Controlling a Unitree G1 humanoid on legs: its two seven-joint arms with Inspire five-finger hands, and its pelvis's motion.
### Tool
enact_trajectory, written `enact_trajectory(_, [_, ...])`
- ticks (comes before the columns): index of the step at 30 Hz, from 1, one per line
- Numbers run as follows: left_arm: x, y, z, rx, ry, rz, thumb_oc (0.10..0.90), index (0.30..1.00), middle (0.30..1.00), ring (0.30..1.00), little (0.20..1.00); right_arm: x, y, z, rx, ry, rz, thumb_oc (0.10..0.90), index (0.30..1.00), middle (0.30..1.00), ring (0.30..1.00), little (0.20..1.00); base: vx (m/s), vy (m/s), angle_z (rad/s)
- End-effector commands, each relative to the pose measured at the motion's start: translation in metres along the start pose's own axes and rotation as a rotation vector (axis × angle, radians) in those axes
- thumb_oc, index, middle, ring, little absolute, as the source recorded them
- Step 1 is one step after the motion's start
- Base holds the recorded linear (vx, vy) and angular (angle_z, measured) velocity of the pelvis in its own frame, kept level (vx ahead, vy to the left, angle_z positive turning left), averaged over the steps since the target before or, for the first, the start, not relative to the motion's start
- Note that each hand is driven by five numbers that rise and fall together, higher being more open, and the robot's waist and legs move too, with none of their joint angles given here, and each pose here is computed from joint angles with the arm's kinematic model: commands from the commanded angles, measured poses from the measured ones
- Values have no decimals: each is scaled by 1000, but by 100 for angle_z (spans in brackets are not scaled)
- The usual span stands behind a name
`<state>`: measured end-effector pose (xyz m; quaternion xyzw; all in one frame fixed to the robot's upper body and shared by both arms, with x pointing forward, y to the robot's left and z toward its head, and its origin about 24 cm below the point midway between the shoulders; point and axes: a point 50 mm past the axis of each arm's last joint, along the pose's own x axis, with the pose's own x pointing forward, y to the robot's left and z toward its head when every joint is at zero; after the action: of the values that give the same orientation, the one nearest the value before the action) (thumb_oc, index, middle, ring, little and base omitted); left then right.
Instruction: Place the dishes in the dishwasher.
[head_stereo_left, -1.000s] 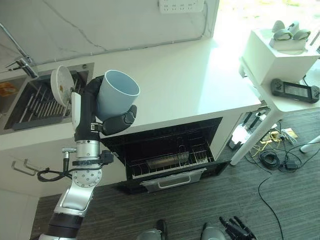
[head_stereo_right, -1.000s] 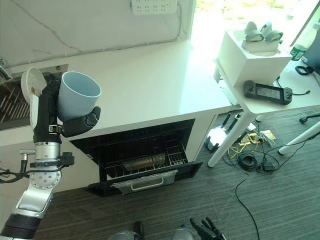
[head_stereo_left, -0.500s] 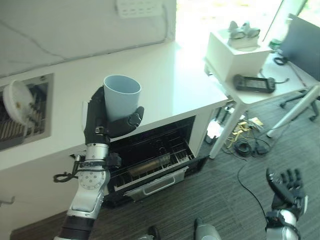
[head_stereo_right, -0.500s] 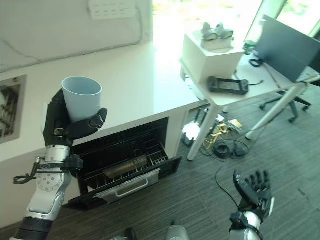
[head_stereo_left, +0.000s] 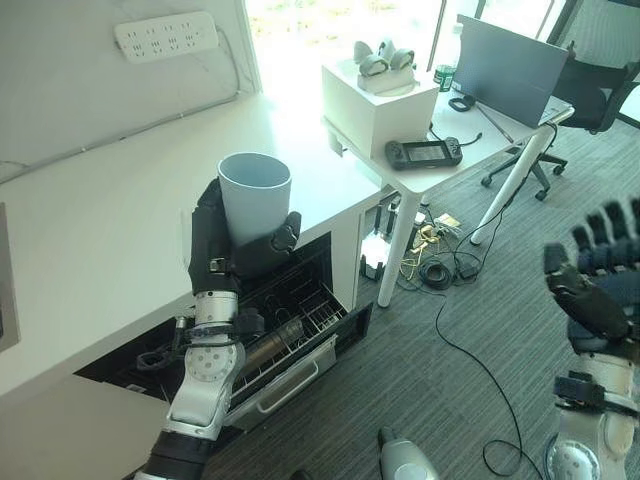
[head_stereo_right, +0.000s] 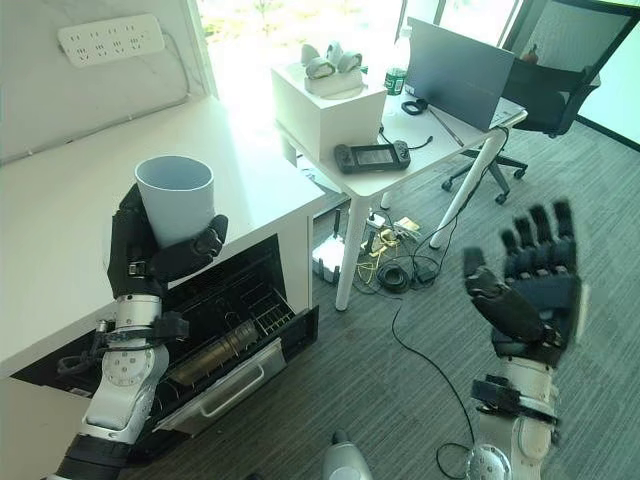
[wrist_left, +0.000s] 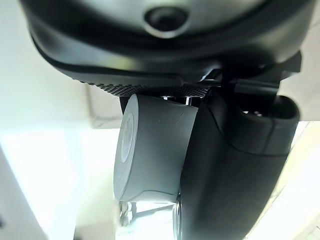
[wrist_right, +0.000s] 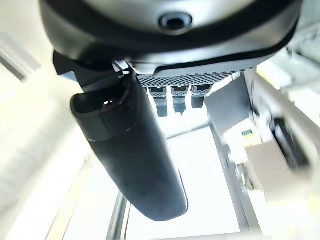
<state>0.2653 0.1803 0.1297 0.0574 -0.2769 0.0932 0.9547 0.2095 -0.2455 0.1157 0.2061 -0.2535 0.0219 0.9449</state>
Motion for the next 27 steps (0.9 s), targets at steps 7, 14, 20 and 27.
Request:
enact_trajectory(7, [11,-34,49,149,-564,70,400,300,300,300,300,36,75,0,114,16,532,800,900,900,900,900,18,-20,25])
enact_trajectory(14, [3,-51,43,190,-635,199,400,300,300,300,300,52,102,-8,93,3,520,800,900,900,900,900,33,-41,34])
enact_trajectory(20, [-10,-62,31,182,-615,229,400,300,300,300,300,68,132,-15,165,10,535,800,900,900,900,900,8,-48,42])
enact_trajectory(27, [-17,-64,28,96,-535,275,400,300,300,300,300,81,155,-12,237,14,577,800,900,900,900,900,23,-27,14])
